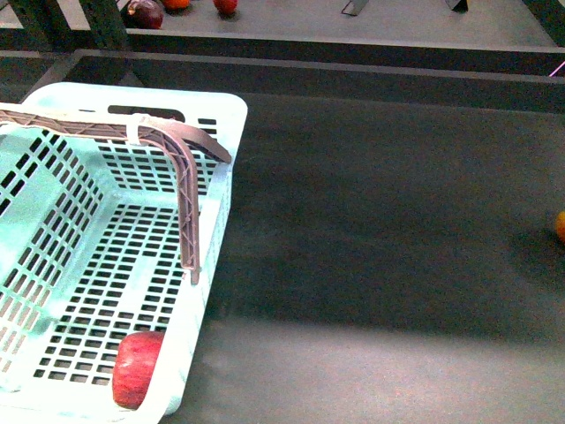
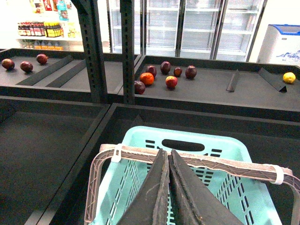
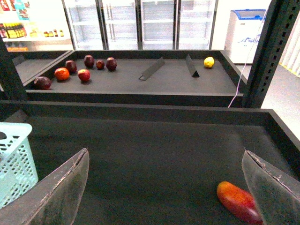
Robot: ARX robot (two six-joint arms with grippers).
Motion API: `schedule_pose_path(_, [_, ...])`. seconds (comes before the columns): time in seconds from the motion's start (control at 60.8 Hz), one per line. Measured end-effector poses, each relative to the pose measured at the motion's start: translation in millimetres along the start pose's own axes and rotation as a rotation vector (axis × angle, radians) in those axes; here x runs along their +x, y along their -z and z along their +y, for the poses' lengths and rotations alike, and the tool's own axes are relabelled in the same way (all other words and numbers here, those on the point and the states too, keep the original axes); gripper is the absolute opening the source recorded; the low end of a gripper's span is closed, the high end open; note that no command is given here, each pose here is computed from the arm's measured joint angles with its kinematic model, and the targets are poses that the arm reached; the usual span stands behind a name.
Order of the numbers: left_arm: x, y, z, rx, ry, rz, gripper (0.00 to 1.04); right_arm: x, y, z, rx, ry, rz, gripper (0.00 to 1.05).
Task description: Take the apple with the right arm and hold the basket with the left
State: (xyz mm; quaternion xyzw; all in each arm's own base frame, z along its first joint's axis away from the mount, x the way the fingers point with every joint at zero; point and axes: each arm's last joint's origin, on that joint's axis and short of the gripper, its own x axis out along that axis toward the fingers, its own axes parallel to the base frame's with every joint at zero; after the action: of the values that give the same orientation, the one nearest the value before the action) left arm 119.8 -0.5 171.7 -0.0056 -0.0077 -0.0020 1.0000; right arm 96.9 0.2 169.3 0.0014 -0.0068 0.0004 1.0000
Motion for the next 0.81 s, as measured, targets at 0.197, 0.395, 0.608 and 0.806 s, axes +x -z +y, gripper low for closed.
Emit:
schedule_pose_path(0.197, [-5,0,0,0.0,0.0,-0.001,0.03,0,0,0,0.0,0.0,0.0,0.96])
schedule_pose_path(0.395, [-10,0,0,0.0,0.0,-0.001,0.03,0,0,0,0.0,0.0,0.0,0.96])
schedule_pose_path(0.608, [-21,4,0,0.0,0.0,0.026,0.03,0,0,0,0.0,0.0,0.0,0.96])
schedule_pose_path(0.806, [-23,3,0,0.0,0.0,0.005,0.03,0,0,0,0.0,0.0,0.0,0.96])
